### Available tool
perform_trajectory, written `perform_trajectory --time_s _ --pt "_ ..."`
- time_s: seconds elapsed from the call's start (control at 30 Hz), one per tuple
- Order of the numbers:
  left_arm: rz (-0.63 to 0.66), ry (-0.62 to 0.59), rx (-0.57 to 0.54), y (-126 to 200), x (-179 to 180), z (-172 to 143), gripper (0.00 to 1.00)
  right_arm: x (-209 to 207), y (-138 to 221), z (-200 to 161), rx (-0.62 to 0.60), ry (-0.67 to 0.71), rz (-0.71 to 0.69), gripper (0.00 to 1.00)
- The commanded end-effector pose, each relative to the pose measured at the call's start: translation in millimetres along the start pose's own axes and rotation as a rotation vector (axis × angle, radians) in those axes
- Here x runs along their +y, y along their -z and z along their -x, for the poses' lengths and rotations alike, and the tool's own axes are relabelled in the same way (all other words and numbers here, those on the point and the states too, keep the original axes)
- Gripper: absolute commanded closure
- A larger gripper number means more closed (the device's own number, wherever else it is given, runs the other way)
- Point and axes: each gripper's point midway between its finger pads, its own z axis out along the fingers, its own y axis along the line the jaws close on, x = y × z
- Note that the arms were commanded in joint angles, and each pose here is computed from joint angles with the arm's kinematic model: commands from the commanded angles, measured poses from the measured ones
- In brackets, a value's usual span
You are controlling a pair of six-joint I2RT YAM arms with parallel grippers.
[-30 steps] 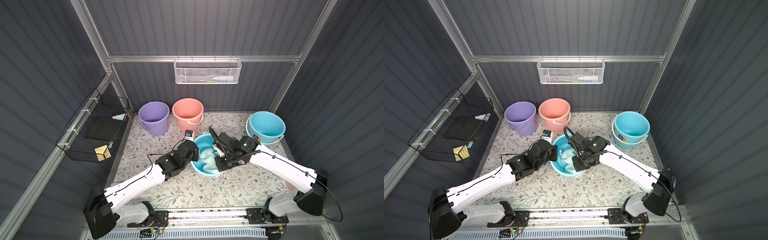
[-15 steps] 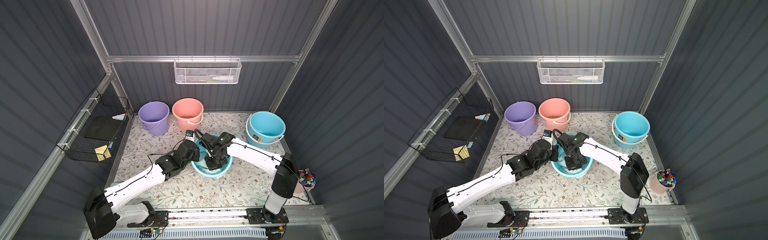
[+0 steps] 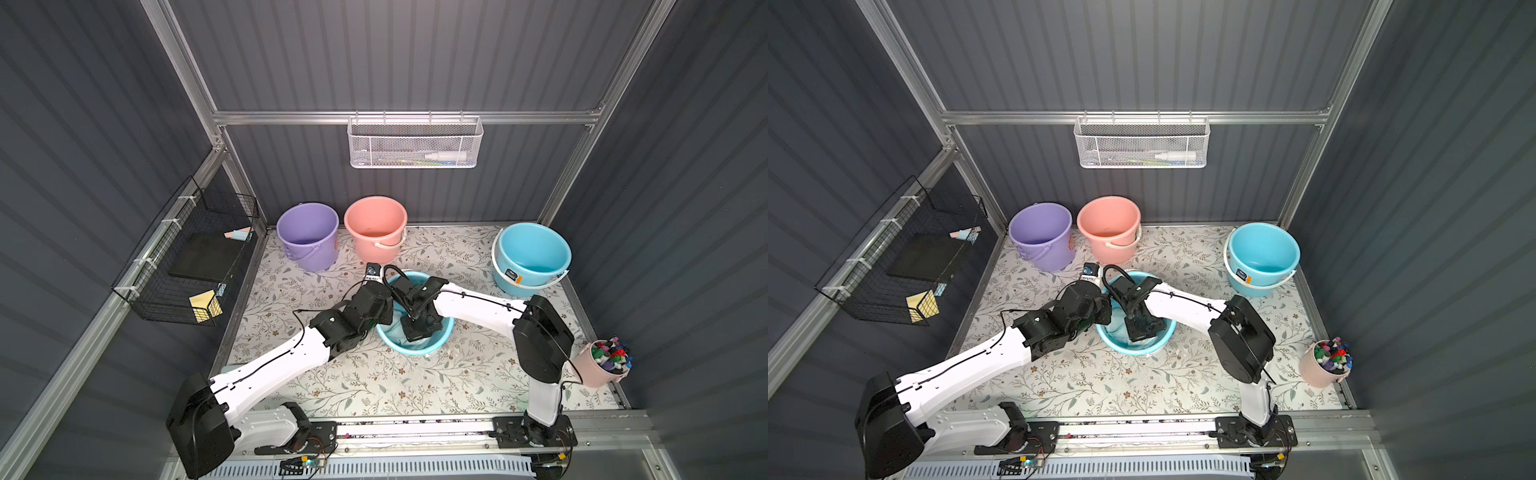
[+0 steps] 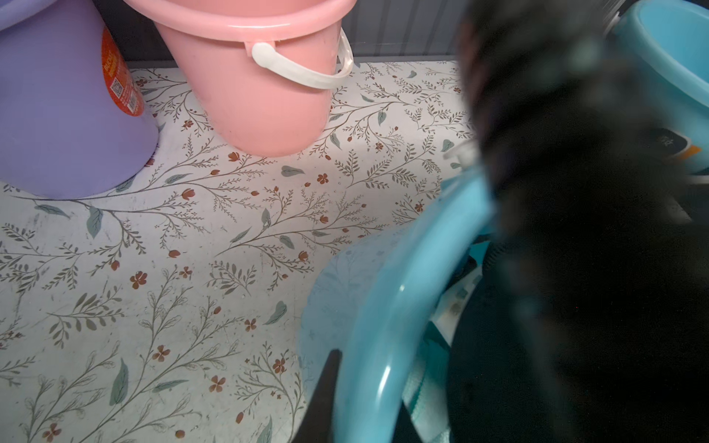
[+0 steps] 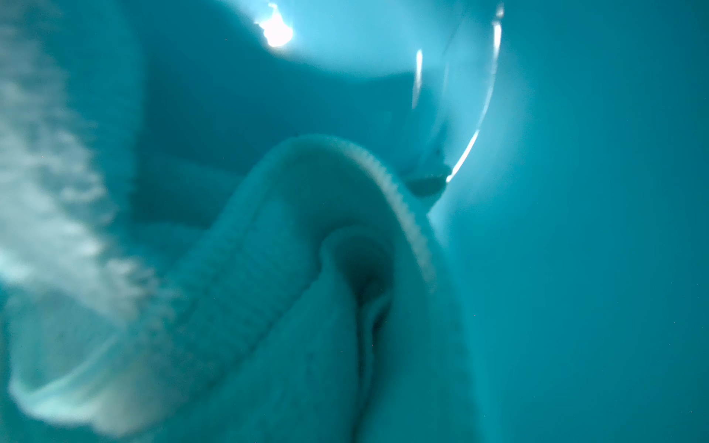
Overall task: Wipe the inside of the bucket with a cloth
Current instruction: Wipe the dirt from the inside of the bucket.
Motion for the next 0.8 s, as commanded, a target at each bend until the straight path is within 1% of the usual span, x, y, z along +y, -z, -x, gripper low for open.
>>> perform_trajectory --time_s 0.0,0.13,0.2,0.3,0.5,0.7,0.77 --pt "-0.127 0.05 -0.122 13.3 -28.2 34.9 1.0 -15.2 -29.5 -3.4 0.012 0.039 -0.076 1.0" --pt "-0.129 0.05 -0.115 10.8 -29.6 33.1 1.0 -14.9 -42.1 -3.0 -0.005 0.085 -0.098 1.0" --pt "-0.131 0.052 -0.115 10.9 -29.9 33.0 1.0 -16.2 -45.1 -5.6 0.006 0.095 -0.11 1.0" --pt "-0.124 0.055 -0.116 11.2 -28.1 32.6 1.0 -15.0 -36.5 -8.4 0.013 0.107 -0.103 1.0" --pt "-0.108 0.05 -0.106 8.0 -26.0 29.6 1.0 -8.8 12.5 -18.7 0.029 0.134 -0.057 1.0" --pt "-0.105 0.048 -0.104 7.5 -25.7 29.1 1.0 -12.8 68.1 -38.1 0.055 0.128 -0.009 1.0" --pt "-0.106 0.049 -0.105 7.8 -26.2 29.9 1.0 -11.7 85.8 -44.3 0.052 0.121 0.026 1.0"
